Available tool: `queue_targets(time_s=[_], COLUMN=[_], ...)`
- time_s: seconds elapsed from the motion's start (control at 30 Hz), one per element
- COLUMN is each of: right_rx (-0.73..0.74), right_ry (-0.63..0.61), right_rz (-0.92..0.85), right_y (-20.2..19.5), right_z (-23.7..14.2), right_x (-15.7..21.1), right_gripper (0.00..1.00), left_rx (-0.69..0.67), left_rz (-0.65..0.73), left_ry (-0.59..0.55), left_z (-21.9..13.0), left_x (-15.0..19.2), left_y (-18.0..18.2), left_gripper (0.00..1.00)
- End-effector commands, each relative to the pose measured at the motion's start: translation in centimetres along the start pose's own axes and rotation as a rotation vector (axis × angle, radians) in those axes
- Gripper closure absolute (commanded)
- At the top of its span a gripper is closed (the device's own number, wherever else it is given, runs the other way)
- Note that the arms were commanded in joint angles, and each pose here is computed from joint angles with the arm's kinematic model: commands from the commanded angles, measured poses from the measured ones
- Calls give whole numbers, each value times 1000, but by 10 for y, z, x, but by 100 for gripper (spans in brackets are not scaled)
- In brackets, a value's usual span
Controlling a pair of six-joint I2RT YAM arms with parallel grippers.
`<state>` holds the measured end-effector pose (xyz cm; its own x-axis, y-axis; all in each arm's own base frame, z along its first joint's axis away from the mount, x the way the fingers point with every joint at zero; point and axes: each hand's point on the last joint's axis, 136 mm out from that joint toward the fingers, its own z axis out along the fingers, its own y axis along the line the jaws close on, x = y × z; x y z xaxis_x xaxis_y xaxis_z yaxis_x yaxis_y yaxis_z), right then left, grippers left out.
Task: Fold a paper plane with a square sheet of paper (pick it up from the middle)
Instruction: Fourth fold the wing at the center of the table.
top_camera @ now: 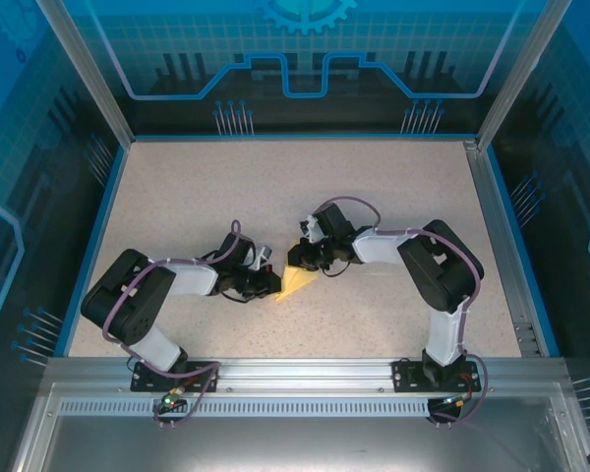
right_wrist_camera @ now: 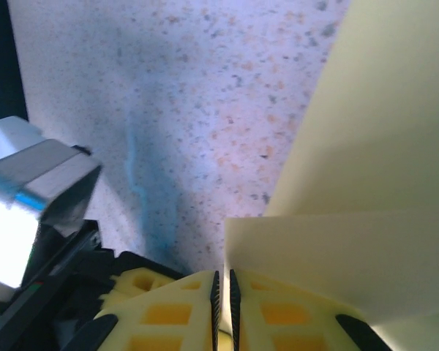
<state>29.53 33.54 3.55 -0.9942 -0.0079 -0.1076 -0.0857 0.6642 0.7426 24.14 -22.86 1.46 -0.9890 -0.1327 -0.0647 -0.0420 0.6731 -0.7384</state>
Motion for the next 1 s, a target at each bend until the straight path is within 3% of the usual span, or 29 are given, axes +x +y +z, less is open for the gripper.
queue_targets(time_s=[0.0,0.97], right_rx=[34,33], right_ry=[9,36], right_rz=[20,6], right_y=[-6,-20], right_z=[5,11], right_x=[1,-3], right_gripper=[85,84], left_rx=[-2,-2], left_rz=[-42,-56], left_ry=[17,-8], left_z=[-1,-4], left_x=[0,1], left_y=[2,3], left_gripper=[99,99])
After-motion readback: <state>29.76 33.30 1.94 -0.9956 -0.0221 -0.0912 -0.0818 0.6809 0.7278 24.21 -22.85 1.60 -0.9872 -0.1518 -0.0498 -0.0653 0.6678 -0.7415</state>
